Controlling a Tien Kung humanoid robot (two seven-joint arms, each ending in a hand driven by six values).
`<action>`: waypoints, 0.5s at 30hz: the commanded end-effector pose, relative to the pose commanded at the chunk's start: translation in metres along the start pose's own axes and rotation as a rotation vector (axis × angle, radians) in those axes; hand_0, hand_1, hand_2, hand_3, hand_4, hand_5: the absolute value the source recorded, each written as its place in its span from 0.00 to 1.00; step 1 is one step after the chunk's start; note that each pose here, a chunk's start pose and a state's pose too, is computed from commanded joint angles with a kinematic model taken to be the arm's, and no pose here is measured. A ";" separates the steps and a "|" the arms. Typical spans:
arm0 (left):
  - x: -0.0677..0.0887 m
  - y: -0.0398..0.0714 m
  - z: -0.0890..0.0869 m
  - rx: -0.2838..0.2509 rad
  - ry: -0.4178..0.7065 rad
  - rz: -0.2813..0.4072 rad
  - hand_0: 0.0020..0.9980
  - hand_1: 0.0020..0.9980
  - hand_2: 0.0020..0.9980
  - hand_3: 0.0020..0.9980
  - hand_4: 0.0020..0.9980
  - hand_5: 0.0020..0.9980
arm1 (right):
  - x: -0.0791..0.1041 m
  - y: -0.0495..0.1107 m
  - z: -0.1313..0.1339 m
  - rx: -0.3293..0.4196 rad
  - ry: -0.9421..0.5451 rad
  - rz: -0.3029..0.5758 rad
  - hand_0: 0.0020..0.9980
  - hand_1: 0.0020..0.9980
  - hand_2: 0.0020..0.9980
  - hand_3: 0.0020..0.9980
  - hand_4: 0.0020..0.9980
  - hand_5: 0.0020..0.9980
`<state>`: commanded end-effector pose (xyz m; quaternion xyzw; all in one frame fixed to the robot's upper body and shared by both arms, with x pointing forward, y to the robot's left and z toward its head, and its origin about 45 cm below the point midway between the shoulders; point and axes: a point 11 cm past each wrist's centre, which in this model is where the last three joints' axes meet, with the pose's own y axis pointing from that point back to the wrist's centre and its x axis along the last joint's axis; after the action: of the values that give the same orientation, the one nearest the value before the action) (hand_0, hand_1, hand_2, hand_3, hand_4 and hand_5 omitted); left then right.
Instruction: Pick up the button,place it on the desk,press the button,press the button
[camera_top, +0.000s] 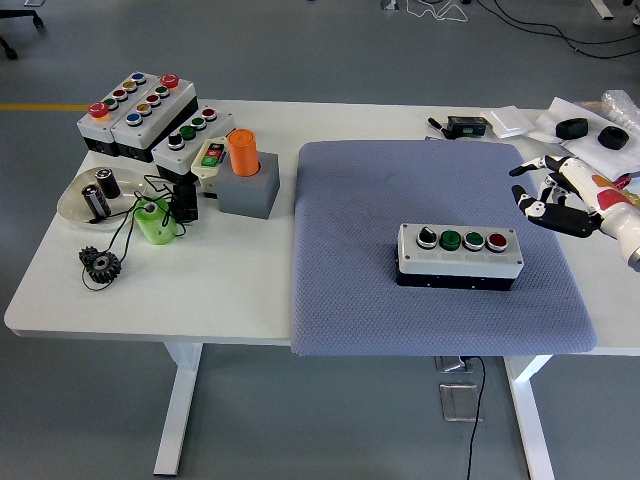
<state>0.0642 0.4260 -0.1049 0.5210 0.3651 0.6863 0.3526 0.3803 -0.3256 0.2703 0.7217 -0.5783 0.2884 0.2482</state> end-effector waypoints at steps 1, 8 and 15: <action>0.000 0.000 0.000 -0.001 0.000 0.000 0.65 0.70 0.70 0.50 0.31 1.00 | 0.000 0.001 0.001 0.006 -0.050 0.002 0.81 0.78 0.87 0.89 0.60 0.50; 0.000 0.000 0.002 -0.002 0.000 -0.001 0.64 0.70 0.70 0.50 0.31 1.00 | 0.008 0.004 0.006 0.013 -0.352 0.032 0.83 0.79 0.88 0.89 0.61 0.54; 0.000 0.000 0.003 -0.004 0.000 -0.001 0.64 0.70 0.70 0.50 0.31 1.00 | 0.020 0.008 0.020 -0.021 -0.652 0.111 0.85 0.80 0.87 0.87 0.60 0.53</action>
<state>0.0667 0.4265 -0.1044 0.5199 0.3640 0.6869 0.3540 0.3780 -0.3552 0.2705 0.7408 -0.6686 0.0496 0.0414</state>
